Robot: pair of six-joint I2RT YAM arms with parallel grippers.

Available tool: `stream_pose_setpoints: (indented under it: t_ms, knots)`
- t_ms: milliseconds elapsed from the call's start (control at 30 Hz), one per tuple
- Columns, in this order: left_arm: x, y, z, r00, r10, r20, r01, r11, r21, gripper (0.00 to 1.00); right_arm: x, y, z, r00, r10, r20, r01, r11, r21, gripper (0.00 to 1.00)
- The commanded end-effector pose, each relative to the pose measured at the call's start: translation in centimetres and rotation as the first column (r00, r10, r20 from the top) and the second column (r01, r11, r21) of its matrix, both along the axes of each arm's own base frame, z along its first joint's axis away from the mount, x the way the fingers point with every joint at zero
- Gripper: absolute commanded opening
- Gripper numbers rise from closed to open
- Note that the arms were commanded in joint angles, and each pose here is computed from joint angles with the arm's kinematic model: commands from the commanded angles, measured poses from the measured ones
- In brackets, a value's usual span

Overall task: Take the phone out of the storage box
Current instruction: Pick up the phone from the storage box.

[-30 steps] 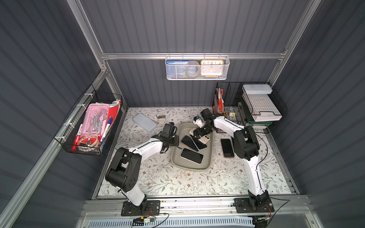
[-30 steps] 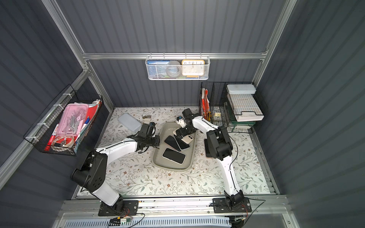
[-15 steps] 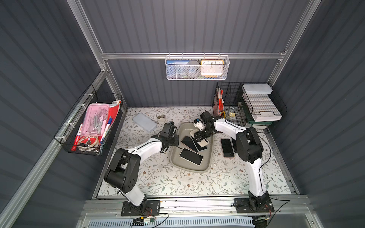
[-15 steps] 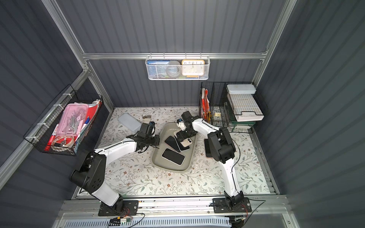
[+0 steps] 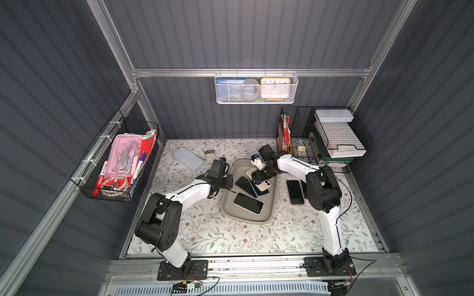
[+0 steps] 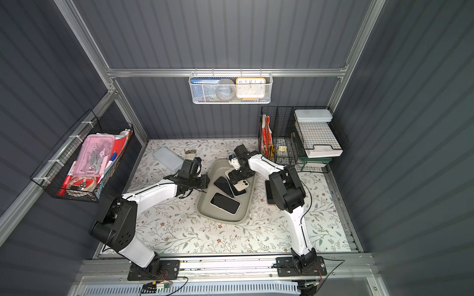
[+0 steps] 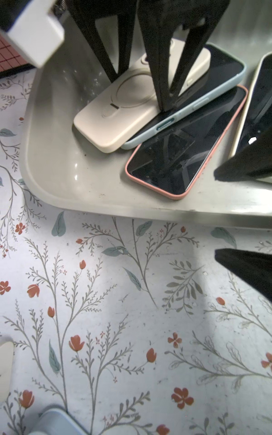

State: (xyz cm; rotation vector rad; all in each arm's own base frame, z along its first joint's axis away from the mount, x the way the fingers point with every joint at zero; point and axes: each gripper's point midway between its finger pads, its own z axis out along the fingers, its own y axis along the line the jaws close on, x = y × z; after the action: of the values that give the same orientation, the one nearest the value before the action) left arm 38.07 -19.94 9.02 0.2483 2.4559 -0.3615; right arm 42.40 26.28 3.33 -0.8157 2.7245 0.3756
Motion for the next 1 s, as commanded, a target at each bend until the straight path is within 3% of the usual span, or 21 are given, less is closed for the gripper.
stream_pose_setpoints:
  t_ms: [0, 133, 600, 967]
  knots:
    - [0.2, -0.4, 2.0, 0.999, -0.009, 0.04, 0.01, 1.0, -0.021, 0.56, -2.5, -0.9, -2.2, 0.997, 0.0, -0.075, -0.006, 0.997, -0.078, 0.81]
    - [0.2, -0.4, 2.3, 0.999, -0.007, 0.046, 0.008, 1.0, -0.026, 0.57, -2.3, -0.7, -1.2, 0.998, -0.019, -0.055, 0.016, 0.998, -0.054, 0.74]
    - [0.1, -0.5, 2.8, 0.998, -0.008, 0.061, 0.01, 0.999, -0.041, 0.58, -3.3, -0.9, 6.1, 0.99, -0.137, 0.042, 0.133, 0.988, 0.08, 0.69]
    - [0.3, -0.7, 3.1, 0.997, -0.022, 0.075, 0.025, 0.999, -0.043, 0.58, -7.8, -7.7, 10.4, 0.942, -0.321, 0.097, 0.317, 0.947, 0.05, 0.7]
